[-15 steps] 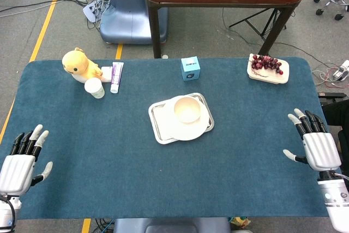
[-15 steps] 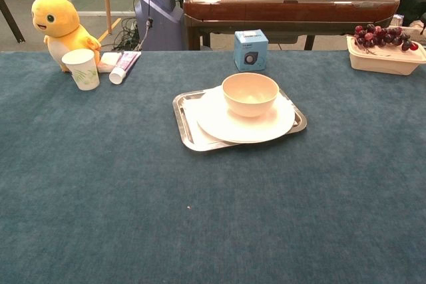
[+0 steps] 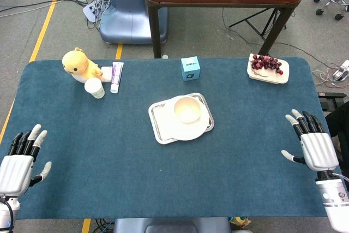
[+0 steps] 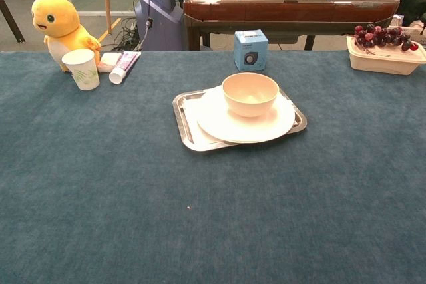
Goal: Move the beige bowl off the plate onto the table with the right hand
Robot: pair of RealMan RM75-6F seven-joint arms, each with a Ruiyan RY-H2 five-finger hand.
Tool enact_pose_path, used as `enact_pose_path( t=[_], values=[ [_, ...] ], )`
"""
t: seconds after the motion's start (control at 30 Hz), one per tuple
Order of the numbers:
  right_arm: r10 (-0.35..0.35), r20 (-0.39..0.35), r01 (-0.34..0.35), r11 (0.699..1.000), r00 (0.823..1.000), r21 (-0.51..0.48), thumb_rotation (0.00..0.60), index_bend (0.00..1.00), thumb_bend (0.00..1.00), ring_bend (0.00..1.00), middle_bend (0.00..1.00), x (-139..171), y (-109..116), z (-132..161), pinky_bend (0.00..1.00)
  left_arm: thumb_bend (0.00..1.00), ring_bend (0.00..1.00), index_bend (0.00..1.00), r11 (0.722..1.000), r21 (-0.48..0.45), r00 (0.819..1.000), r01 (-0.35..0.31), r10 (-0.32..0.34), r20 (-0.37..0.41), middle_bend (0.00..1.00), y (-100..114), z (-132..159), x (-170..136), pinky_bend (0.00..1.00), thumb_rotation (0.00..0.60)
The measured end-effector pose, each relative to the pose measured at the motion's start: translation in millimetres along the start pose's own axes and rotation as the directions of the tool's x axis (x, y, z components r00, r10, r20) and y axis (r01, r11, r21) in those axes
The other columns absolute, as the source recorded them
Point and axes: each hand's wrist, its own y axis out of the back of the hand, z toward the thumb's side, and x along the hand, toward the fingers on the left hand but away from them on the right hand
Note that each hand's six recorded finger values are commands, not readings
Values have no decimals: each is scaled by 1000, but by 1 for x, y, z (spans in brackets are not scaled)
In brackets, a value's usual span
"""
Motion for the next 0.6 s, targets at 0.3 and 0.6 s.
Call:
enact_pose_path(
  t=[0.3, 0.6],
  values=[
    [18, 4, -18, 1000, 1000, 0, 600, 133, 195, 0, 101, -7, -3, -2, 76, 325, 0, 0, 1000, -10, 1000, 0, 0, -26, 0, 1, -6, -1, 0, 600],
    [88, -32, -89, 996, 996, -30, 600, 133, 171, 0, 100, -38, -1, 5, 76, 324, 0, 0, 1000, -11, 999, 16, -17, -50, 0, -4, -11, 4, 0, 600]
  ],
)
